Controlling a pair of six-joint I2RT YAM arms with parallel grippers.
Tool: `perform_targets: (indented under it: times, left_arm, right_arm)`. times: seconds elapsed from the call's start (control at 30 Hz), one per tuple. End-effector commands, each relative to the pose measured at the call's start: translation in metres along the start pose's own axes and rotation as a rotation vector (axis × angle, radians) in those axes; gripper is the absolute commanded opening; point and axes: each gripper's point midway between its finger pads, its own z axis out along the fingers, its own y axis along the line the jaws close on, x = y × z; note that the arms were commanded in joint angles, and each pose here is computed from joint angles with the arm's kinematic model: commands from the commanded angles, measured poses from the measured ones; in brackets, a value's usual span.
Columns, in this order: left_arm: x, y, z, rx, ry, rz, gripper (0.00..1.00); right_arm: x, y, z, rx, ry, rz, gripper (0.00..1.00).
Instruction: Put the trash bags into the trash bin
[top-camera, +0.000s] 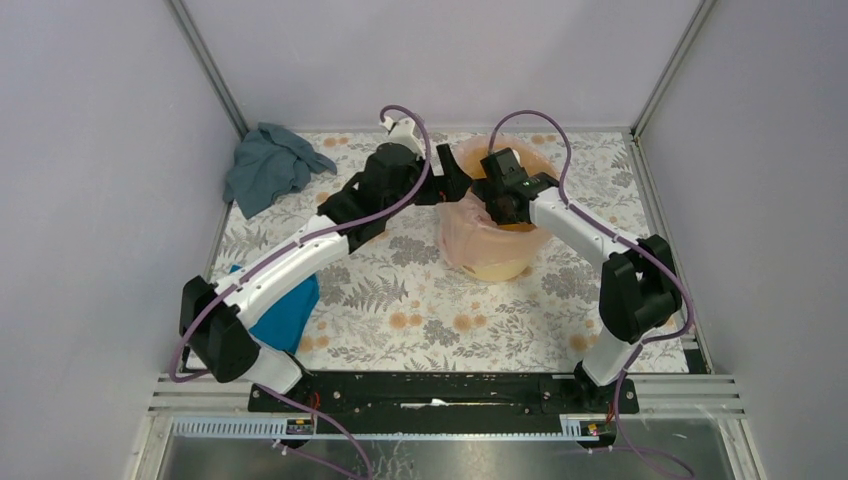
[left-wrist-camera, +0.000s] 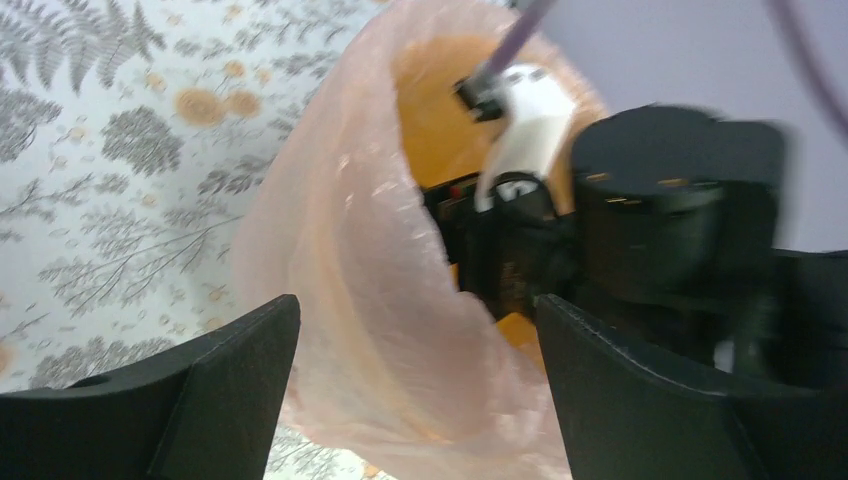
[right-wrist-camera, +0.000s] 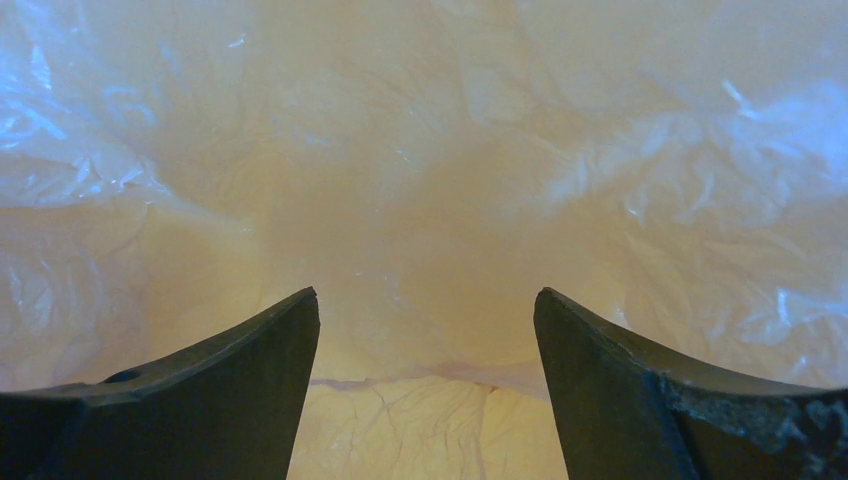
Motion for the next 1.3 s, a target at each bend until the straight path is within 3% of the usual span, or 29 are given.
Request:
perform_targets:
  times: [0.0,0.23,0.4,0.57,0.7,0.8,1.03,1.27]
  left_arm:
    - [0.008,0.022,0.005,-0.102,0.011,0.06,0.87]
    - [0.023,0.036,-0.003,-0.111,0.02,0.069,0.7]
    - [0.03,0.032,-0.001,-0.081,0.039,0.057,0.69]
    - [0.021,0.013,-0.01,-0.004,0.038,0.066,0.72]
    - [-0.005,-0.003,-0.038,0.038,-0.013,0.092,0.89]
    - [-0.015,-0.004,-0.059,0.044,-0.052,0.104,0.95]
    - [-0.012,0.042,-0.071,-0.03,-0.062,0.033,0.99]
    - [0.01,0.081,-0.056,0.081,0.022,-0.186,0.99]
  right_arm:
    - [-0.021,0.003,-0.022,-0.031,-0.101,0.041,0.87]
    - [-0.033,-0.001,-0.035,-0.127,-0.122,0.105,0.89]
    - [-0.042,0.003,-0.05,-0.163,-0.151,0.099,0.92]
    - [-0.057,0.02,-0.081,-0.282,-0.19,0.101,1.0]
    - [-0.071,0.017,-0.108,-0.294,-0.258,0.103,1.0]
    - [-0.077,0.006,-0.119,-0.246,-0.292,0.093,1.0]
    - [-0.093,0.006,-0.165,-0.286,-0.357,0.096,1.0]
    - [-0.08,0.009,-0.234,-0.433,-0.444,0.107,1.0]
